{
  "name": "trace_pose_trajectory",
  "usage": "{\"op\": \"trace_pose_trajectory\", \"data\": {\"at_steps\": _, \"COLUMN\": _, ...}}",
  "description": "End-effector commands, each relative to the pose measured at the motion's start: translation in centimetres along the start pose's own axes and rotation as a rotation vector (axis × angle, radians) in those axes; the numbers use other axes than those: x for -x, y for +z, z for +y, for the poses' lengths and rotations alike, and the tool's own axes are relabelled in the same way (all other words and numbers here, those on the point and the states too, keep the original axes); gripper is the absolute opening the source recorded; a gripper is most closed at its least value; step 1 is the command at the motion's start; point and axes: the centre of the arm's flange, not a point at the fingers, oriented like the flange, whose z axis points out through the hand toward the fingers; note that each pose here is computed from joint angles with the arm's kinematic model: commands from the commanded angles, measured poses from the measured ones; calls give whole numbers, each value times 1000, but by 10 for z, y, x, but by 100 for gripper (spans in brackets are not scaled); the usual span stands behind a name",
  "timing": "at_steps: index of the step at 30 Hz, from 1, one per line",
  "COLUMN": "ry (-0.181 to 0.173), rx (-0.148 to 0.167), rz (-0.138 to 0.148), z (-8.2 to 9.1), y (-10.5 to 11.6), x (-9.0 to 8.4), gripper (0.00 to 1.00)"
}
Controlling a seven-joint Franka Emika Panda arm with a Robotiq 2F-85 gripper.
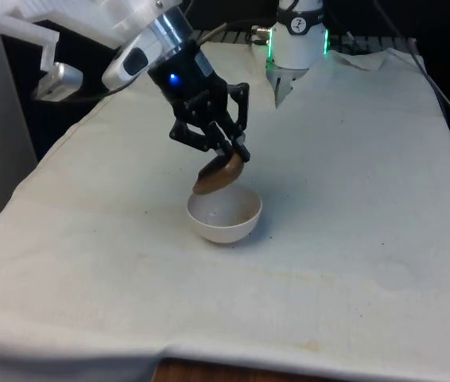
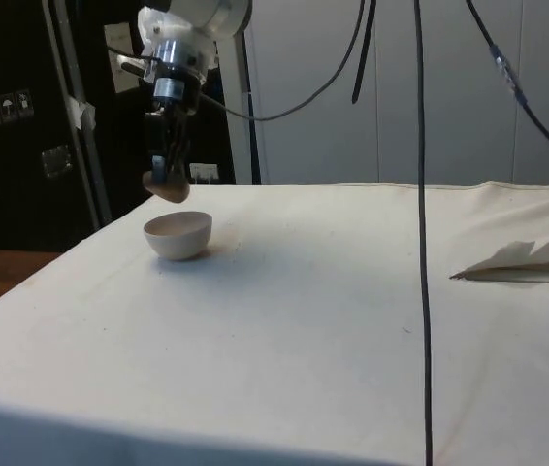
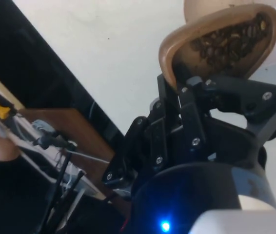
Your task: Pour the coffee beans from the cup into the bowl.
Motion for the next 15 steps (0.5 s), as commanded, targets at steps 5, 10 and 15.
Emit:
{"op": "trace_pose_trajectory", "data": {"at_steps": 5, "ry": 2, "rx": -45, "rz": 8, "z": 6, "y": -2, "x": 1, "gripper": 0}}
{"op": "trace_pose_trajectory", "data": {"at_steps": 10, "ry": -2, "rx": -81, "rz": 19, "z": 12, "y": -3, "x": 4, "gripper": 0}}
{"op": "trace_pose_trajectory", "data": {"at_steps": 15, "ry": -7, "rx": -115, "rz": 34, "z": 17, "y": -1, "x": 6, "gripper": 0}}
